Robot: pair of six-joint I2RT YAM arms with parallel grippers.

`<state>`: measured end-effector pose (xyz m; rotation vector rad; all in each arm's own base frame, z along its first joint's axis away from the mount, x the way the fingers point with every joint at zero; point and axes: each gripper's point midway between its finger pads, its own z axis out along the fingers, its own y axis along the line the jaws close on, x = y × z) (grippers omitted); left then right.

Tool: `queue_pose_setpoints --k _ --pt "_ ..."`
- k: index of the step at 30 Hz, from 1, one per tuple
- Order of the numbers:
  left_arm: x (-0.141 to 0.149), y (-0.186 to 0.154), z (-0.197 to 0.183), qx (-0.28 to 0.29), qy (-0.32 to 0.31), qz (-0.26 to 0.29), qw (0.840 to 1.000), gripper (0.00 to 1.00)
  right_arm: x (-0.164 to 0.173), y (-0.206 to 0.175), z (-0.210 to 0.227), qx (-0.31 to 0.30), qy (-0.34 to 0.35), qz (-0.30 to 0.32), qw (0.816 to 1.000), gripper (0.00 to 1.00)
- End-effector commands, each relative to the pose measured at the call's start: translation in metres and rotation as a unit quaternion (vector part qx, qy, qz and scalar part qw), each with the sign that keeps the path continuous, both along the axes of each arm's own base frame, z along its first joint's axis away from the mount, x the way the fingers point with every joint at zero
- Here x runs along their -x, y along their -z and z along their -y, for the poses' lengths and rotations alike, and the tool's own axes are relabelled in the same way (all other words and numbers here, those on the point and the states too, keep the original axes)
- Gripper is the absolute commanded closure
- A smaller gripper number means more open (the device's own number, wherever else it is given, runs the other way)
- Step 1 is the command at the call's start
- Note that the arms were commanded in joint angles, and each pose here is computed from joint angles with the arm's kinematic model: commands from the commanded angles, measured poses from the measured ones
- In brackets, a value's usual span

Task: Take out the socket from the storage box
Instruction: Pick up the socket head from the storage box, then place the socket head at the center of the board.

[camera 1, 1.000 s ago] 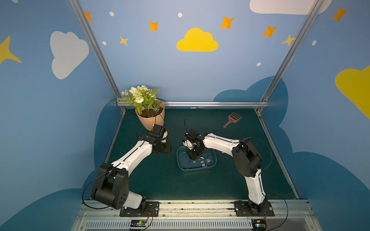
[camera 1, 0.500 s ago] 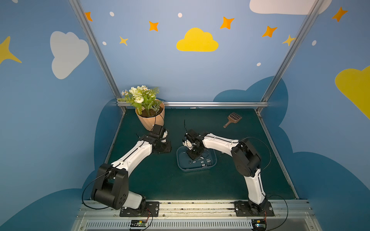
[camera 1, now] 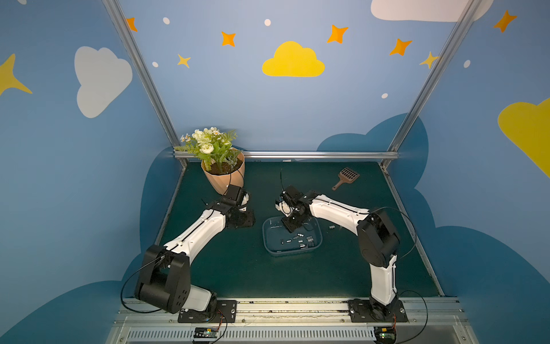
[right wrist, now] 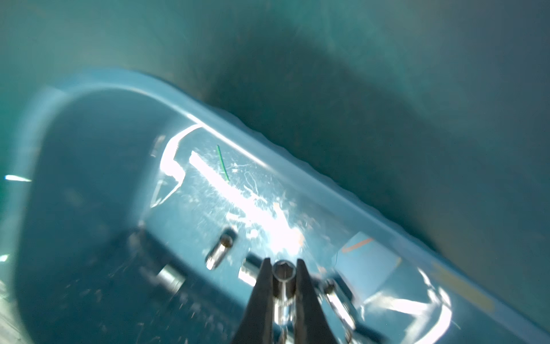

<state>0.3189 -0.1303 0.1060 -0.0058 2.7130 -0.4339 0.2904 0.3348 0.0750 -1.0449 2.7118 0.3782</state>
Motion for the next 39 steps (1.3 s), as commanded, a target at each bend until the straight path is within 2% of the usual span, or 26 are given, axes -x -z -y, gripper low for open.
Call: queue_pose_setpoints --k 1,7,15,22,29,39 --pt "-0.006 -0.009 0.004 0.009 -0.003 0.006 1.0 0.55 -0.005 -0.04 0.004 -0.033 0.002 0.021 0.999 0.92" --pt "-0.004 -0.011 0.001 0.006 -0.007 0.011 1.0 0.55 -0.018 -0.067 0.03 -0.048 0.037 0.048 0.997 0.92" --pt "0.0 -0.004 0.001 0.009 -0.011 0.003 1.0 0.55 -0.023 -0.07 0.097 -0.028 0.11 0.059 0.992 0.92" --pt "-0.001 -0.002 0.003 0.012 -0.01 0.0 1.0 0.55 -0.025 -0.058 0.163 0.0 0.19 0.051 0.98 0.92" --pt "-0.002 -0.003 0.004 0.011 -0.009 0.002 1.0 0.55 -0.028 -0.03 0.217 0.021 0.263 0.015 0.964 0.92" --pt "-0.004 -0.003 0.004 0.007 -0.005 0.0 1.0 0.55 -0.028 0.002 0.262 0.028 0.338 -0.02 0.941 0.92"
